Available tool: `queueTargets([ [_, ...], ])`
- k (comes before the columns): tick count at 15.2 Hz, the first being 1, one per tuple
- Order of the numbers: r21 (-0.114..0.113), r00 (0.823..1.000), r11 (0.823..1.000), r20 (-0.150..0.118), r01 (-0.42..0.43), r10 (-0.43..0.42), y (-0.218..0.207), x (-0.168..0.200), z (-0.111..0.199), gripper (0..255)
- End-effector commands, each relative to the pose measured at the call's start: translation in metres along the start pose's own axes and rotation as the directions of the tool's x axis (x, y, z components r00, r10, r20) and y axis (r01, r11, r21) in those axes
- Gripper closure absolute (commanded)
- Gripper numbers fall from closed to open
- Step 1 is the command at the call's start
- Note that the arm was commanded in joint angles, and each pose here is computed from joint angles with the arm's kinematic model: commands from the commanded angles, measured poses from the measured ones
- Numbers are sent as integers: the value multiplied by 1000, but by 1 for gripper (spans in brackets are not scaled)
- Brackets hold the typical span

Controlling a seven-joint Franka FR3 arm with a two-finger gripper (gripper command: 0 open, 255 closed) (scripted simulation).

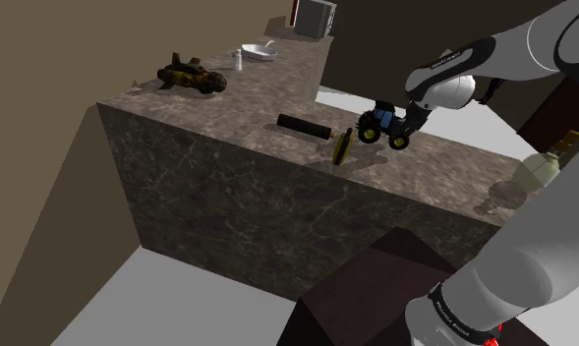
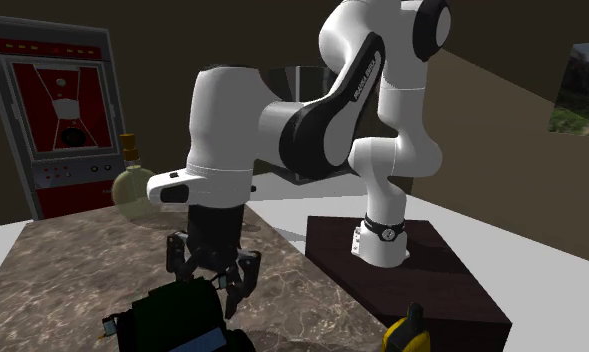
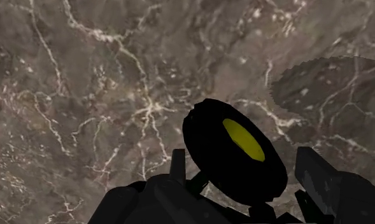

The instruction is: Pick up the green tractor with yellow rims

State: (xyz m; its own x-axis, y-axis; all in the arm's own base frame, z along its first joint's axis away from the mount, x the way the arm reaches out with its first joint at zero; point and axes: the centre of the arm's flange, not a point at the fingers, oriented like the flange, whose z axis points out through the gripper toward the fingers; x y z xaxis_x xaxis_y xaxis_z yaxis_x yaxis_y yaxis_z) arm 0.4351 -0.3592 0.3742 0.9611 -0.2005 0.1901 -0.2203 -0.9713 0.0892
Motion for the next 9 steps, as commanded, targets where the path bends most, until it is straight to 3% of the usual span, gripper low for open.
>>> queueTargets([
  [1, -1, 1000, 1000, -3, 0, 0, 1, 2, -11, 255],
  [9, -1, 1000, 1000, -3, 0, 0, 4, 9, -48, 255],
])
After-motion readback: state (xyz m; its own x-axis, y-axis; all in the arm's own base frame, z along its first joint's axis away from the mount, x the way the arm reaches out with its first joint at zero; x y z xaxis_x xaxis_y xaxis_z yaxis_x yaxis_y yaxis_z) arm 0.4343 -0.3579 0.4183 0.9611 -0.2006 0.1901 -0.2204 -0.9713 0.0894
